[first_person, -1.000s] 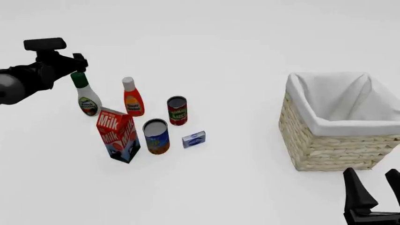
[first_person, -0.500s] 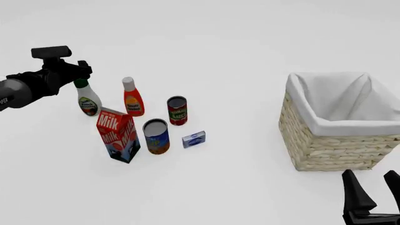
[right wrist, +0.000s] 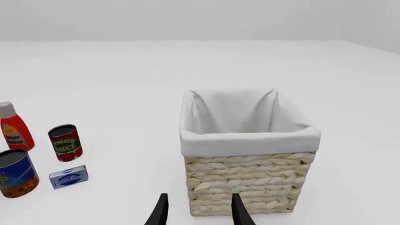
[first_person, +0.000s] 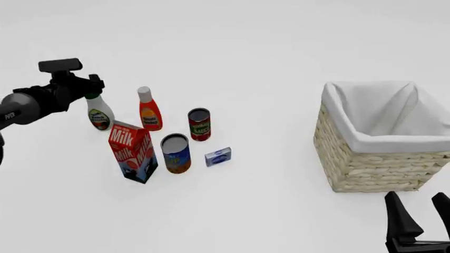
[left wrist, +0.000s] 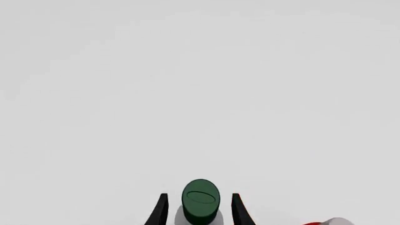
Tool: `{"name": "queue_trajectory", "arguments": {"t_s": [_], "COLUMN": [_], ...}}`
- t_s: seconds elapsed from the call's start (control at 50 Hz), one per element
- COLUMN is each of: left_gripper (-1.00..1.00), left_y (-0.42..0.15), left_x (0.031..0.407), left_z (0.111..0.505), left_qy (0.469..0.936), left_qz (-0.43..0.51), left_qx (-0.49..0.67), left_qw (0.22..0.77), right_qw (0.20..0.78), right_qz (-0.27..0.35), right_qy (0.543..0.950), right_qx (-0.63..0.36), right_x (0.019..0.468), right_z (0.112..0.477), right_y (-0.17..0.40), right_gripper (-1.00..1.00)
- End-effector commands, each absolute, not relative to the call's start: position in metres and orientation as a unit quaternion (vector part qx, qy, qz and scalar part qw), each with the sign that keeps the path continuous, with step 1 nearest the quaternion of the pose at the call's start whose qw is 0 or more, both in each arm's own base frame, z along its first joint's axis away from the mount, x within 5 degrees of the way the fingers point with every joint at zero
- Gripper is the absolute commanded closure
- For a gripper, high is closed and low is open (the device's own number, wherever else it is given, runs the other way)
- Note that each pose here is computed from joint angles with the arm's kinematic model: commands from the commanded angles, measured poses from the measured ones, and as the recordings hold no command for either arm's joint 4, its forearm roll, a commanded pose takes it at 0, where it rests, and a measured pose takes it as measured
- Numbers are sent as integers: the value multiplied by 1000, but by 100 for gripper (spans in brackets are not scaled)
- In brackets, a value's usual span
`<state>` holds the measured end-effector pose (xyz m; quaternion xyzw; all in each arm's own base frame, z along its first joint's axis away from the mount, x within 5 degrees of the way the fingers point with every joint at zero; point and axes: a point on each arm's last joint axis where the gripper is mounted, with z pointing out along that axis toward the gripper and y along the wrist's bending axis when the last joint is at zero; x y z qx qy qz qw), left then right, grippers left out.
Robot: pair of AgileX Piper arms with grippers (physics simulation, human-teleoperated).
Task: Pick the salad dressing and place it in the basket.
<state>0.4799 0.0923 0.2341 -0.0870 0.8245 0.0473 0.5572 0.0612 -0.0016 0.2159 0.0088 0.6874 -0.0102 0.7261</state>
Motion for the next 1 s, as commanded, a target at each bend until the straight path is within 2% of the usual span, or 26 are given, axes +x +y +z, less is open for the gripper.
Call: {"name": "queue_trajectory", "arguments": {"t_s": [0.02,0.54,0.56,0.84,1.0], "left_gripper": [-100,-100,100,100,100], "left_y": [95,91,94,108,98], "left_x": [485,487,487,472,459], "left_z": [225,212,213,259,327], "left_qy": [828,828,828,804,778], "left_qz": [47,36,39,64,73], "left_qx": [-89,-100,-100,-94,-73], "left_qw": [552,551,551,583,619], "right_qw": [725,722,722,722,727], "right_qz": [-12,-11,-11,-10,-9], "right_qy": [689,692,692,691,687], "right_qx": [9,7,8,11,13], "right_x": [61,63,63,62,60], "right_z": [215,215,214,214,218], "right_y": [-2,-2,-2,-2,-2], "right_gripper": [-100,-100,-100,-100,-100]}}
